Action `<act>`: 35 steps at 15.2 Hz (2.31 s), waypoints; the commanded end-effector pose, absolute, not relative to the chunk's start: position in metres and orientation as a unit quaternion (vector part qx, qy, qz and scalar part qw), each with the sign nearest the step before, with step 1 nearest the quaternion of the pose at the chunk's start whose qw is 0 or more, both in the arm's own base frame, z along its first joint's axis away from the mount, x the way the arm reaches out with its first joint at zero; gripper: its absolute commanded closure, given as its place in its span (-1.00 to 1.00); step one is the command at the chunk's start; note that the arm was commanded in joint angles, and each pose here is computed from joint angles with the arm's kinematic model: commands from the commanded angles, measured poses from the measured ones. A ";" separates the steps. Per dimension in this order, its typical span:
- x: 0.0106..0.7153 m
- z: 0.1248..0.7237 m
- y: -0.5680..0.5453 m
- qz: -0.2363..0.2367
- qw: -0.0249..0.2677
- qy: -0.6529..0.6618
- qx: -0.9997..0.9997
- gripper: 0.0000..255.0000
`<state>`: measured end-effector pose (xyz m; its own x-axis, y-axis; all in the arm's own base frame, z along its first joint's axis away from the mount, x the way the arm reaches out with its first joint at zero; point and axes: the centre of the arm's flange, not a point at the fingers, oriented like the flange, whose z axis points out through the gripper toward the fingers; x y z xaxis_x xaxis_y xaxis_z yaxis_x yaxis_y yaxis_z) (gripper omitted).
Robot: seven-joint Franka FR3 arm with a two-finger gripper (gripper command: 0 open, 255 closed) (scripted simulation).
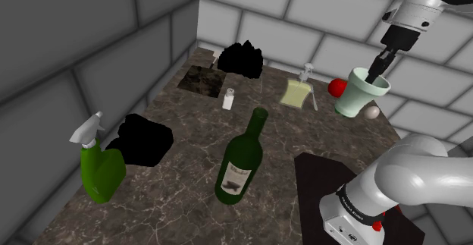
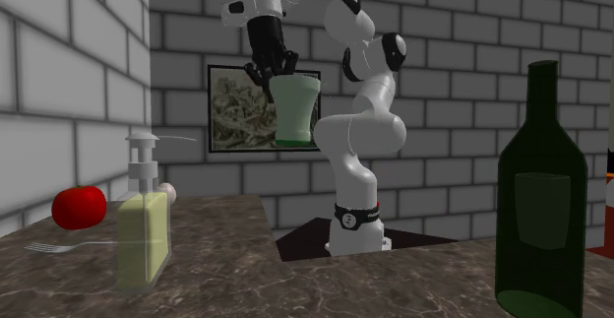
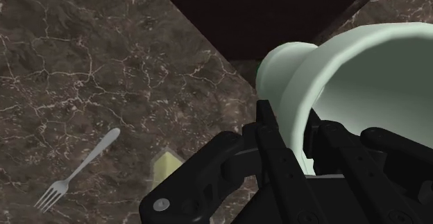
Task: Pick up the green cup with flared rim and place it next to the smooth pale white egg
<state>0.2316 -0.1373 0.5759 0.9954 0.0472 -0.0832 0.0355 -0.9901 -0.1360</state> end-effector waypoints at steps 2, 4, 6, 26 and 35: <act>0.216 0.579 -0.177 0.044 0.067 -0.021 -0.997 1.00; 0.206 0.579 -0.201 0.044 0.067 -0.021 -0.997 1.00; 0.196 0.579 -0.226 0.044 0.067 -0.021 -0.997 1.00; 0.095 0.580 -0.470 0.044 0.067 -0.021 -0.997 1.00; 0.074 0.554 -0.521 0.044 0.067 -0.021 -0.997 1.00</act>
